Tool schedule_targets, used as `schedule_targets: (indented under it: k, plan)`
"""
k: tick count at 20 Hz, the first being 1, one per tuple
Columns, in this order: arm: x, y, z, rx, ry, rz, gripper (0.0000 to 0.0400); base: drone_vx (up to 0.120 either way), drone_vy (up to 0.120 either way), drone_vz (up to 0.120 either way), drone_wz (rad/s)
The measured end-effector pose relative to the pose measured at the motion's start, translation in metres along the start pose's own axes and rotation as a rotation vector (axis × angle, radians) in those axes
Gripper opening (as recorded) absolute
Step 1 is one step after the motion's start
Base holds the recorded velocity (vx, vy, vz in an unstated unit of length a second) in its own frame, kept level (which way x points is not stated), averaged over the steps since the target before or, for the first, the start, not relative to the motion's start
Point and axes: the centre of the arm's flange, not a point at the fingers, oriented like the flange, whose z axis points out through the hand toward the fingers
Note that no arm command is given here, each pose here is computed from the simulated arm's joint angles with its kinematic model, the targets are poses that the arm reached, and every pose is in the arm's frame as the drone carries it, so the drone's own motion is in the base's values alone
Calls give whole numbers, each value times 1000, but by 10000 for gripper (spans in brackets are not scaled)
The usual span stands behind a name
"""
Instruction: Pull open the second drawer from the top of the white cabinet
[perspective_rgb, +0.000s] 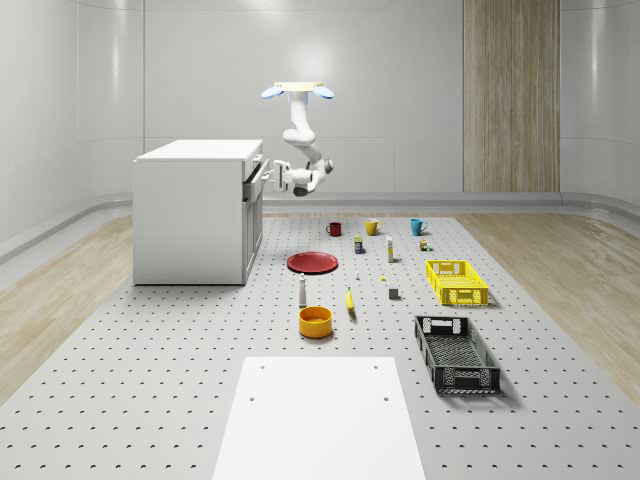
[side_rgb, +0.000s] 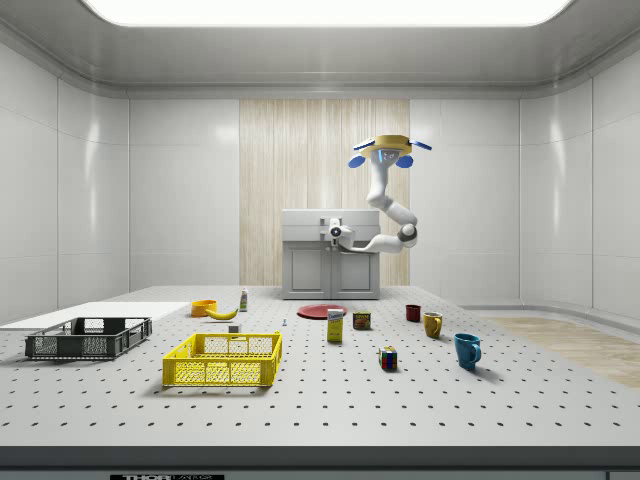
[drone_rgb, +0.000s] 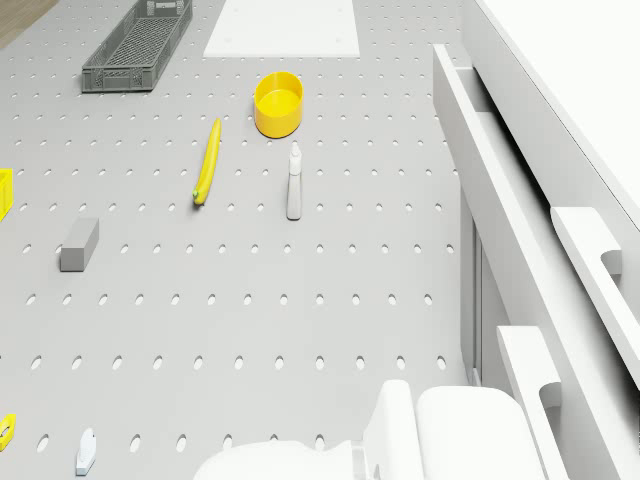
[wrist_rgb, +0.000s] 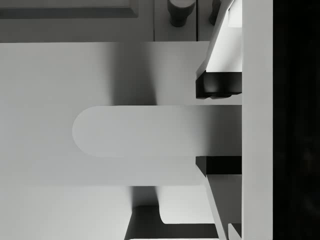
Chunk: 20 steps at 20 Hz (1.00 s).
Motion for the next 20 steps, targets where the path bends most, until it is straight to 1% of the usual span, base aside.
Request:
schedule_targets:
  k: [9, 10, 14, 20]
  plan:
    - [0, 0, -31, 0, 0, -6, 137, 0, 0, 0, 0]
    - [7, 4, -32, 3, -3, -42, 146, 0, 0, 0, 0]
    - [3, 2, -38, 5, -4, -22, 119, 0, 0, 0, 0]
    - [1, 1, -42, 3, -2, -6, 133, 0, 0, 0, 0]
